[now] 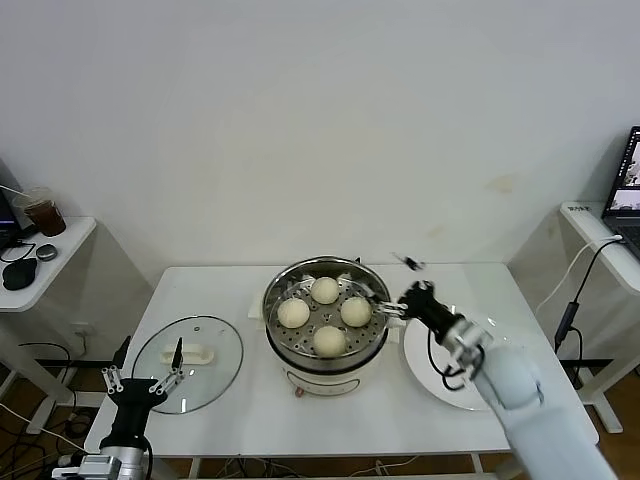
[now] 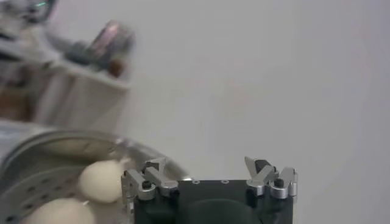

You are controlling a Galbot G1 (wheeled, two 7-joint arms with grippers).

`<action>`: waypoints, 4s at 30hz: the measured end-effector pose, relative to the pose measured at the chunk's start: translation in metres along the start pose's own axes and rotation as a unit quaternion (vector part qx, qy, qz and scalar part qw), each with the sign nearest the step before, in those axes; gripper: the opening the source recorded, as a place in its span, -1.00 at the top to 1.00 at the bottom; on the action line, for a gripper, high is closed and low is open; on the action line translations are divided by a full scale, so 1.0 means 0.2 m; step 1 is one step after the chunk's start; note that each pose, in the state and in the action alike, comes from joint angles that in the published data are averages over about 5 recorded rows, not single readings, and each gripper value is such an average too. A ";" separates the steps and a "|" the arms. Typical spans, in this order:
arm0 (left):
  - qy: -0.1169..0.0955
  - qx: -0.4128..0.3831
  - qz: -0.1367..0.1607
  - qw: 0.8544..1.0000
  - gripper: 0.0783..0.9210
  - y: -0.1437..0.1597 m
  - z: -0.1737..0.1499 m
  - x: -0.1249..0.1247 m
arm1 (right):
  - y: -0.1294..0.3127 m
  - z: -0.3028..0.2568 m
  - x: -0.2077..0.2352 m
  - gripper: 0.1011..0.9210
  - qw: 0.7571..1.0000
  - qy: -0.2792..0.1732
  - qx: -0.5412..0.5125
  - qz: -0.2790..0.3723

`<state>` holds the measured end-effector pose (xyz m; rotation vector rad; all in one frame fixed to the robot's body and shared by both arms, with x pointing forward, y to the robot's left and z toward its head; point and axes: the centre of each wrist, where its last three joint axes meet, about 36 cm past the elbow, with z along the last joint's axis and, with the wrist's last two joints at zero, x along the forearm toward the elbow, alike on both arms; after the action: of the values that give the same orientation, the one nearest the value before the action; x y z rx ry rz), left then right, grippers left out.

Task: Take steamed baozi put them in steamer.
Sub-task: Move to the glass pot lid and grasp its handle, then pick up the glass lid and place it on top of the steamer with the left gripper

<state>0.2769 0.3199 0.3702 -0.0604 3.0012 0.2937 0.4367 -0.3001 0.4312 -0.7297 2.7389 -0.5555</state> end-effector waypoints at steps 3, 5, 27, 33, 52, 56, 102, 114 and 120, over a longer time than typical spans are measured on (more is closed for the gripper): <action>0.002 -0.037 0.003 0.999 -0.77 0.00 0.01 -0.01 | 0.04 0.05 0.15 -0.76 0.998 0.002 -0.012 0.060; 0.004 -0.076 0.004 0.997 -0.77 0.02 0.02 -0.02 | 0.06 0.08 0.26 -0.76 0.995 0.011 -0.017 0.098; -0.008 -0.590 0.170 0.789 -0.77 0.27 0.42 -0.14 | 0.33 0.20 0.99 -0.76 0.935 0.147 -0.050 0.318; -0.015 -0.636 0.179 0.751 -0.77 0.32 0.49 -0.26 | 0.39 0.22 1.05 -0.76 0.930 0.168 -0.058 0.322; 0.008 -0.688 0.179 0.703 -0.77 0.44 0.65 -0.56 | 0.51 0.21 1.06 -0.76 0.932 0.204 -0.091 0.287; 0.012 -0.690 0.177 0.702 -0.77 0.45 0.66 -0.60 | 0.53 0.22 1.06 -0.76 0.933 0.207 -0.093 0.281; 0.011 -0.653 0.022 0.757 0.77 0.44 0.28 -0.58 | 0.68 0.23 1.03 -0.76 0.951 0.205 -0.112 0.204; 0.033 -0.574 0.004 0.818 0.77 0.02 -0.20 -0.65 | 0.72 0.23 0.99 -0.76 0.954 0.193 -0.117 0.196; 0.030 -0.555 0.037 0.830 0.77 -0.31 -0.32 -0.72 | 0.73 0.24 0.97 -0.76 0.954 0.193 -0.110 0.200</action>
<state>0.4153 0.2507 0.4398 -0.0536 2.4189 1.9817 0.2278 -0.2977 0.2987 -0.0903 3.2243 -0.3296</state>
